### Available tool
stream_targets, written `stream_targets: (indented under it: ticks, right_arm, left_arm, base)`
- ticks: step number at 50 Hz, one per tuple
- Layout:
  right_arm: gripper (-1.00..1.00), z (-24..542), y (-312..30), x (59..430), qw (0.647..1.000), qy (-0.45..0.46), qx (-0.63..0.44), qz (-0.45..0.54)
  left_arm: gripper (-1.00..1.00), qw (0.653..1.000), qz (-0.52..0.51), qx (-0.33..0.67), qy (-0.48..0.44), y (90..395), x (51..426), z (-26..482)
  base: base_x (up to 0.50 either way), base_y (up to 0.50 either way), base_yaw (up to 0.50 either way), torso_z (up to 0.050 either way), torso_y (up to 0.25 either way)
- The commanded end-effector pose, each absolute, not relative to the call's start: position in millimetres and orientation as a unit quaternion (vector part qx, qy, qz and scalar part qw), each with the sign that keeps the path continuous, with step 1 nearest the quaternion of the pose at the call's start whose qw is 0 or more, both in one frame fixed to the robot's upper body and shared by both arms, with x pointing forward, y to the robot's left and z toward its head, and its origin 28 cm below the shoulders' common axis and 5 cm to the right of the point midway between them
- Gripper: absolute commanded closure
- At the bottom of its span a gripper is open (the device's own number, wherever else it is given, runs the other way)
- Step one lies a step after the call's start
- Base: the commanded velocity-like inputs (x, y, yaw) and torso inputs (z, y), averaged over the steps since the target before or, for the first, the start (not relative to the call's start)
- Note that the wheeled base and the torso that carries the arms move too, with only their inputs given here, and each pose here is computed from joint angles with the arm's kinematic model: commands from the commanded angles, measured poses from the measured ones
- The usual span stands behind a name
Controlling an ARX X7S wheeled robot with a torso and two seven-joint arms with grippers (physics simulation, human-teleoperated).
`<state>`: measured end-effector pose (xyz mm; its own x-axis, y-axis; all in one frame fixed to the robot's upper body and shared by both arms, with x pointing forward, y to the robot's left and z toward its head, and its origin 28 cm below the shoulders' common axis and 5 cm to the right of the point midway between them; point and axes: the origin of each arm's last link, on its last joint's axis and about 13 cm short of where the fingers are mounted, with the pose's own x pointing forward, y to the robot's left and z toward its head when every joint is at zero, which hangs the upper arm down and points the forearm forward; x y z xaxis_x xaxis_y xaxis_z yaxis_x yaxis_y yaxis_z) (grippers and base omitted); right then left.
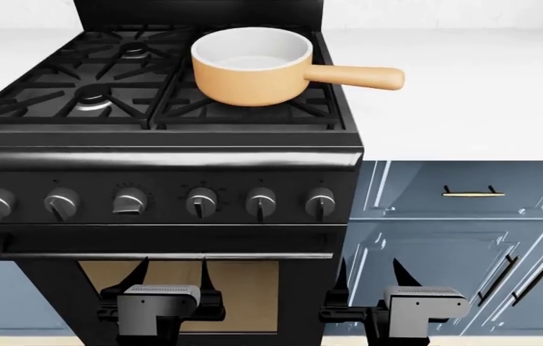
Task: Turn on the front right burner of the stove.
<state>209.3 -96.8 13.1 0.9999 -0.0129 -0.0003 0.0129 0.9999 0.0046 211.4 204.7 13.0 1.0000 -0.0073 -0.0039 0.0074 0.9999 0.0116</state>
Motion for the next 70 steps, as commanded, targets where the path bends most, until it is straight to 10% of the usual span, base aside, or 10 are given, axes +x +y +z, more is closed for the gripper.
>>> stream_targets:
  ticks: [1,58,70]
  right_arm:
    - [-1.0,13,-97,209,1.0,0.0,0.003,-0.008]
    - [-1.0,15,-96,210,1.0,-0.004,0.015,-0.01]
    - [-1.0,91,-80,193,1.0,-0.024,-0.004,-0.011]
  left_arm:
    - [-1.0,1.0,-0.006,0.007,0.002,204,212,13]
    - [-1.0,1.0,-0.014,0.007,0.007,203,213,12]
    - [-1.0,1.0,-0.017,0.008,0.013,204,212,11]
  base:
    - [0.0,0.0,0.0,-0.05,0.0]
    - [0.0,0.0,0.0,-0.042,0.0]
    - [0.0,0.0,0.0,0.0,0.0]
